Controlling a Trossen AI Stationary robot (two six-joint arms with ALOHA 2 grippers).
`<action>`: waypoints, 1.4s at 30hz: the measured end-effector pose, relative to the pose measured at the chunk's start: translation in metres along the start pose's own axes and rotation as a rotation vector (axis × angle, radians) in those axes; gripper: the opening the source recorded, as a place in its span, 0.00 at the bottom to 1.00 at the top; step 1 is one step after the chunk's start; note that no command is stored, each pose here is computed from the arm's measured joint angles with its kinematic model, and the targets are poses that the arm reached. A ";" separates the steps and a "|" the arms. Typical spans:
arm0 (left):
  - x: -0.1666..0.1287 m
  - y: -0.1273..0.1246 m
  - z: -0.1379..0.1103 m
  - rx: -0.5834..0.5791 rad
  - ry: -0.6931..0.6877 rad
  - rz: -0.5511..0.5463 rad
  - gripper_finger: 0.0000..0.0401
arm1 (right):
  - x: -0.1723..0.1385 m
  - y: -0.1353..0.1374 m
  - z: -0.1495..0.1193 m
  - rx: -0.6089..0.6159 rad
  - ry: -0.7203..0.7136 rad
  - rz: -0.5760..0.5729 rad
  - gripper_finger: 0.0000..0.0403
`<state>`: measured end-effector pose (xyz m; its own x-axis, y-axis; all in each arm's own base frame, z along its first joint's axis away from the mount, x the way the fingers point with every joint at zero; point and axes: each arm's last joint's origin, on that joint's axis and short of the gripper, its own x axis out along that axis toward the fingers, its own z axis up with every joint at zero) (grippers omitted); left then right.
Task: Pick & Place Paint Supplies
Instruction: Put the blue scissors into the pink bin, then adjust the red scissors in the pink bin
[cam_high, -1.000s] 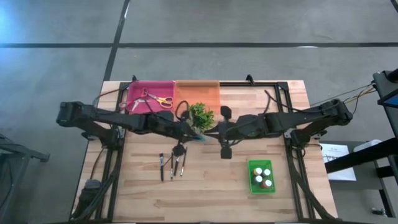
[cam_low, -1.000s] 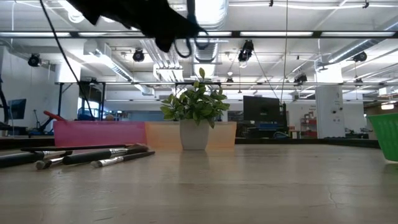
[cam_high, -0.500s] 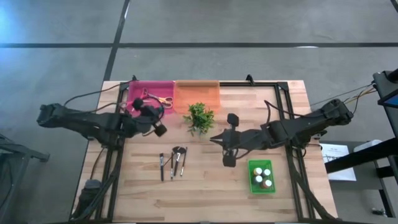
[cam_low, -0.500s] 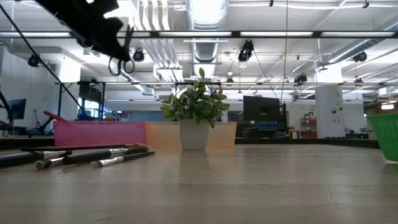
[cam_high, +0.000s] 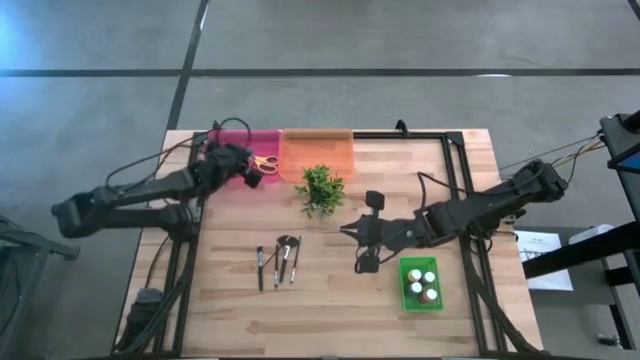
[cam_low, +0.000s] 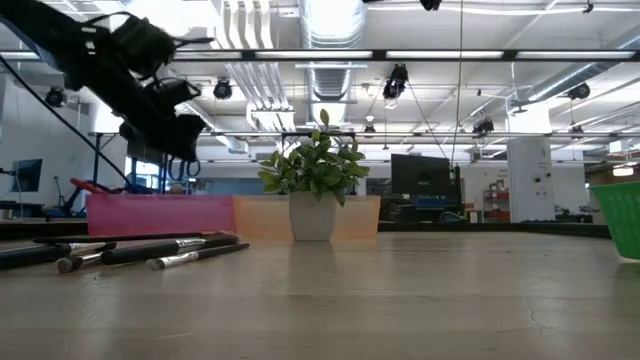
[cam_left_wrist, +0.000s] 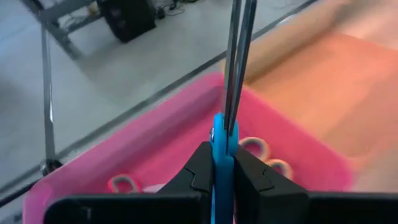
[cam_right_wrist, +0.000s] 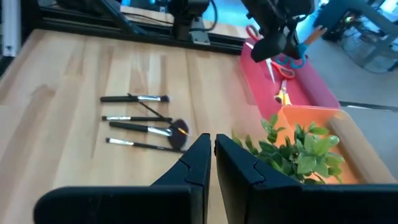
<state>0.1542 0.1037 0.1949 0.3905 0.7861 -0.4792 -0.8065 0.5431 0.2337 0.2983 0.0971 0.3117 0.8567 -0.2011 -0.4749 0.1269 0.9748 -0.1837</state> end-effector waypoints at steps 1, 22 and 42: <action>0.003 0.005 -0.002 -0.017 0.009 0.010 0.07 | 0.002 0.000 -0.003 0.000 -0.004 -0.011 0.06; 0.021 0.022 -0.026 -0.012 0.184 0.237 0.29 | 0.016 0.006 -0.028 -0.010 -0.082 -0.010 0.06; 0.003 0.034 -0.027 -0.137 0.443 0.487 0.30 | 0.018 0.006 -0.033 -0.005 -0.075 -0.009 0.06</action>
<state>0.1155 0.1165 0.1784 -0.2282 0.7204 -0.6549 -0.9049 0.0913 0.4157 0.2977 0.0965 0.2739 0.8905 -0.2019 -0.4077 0.1323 0.9723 -0.1925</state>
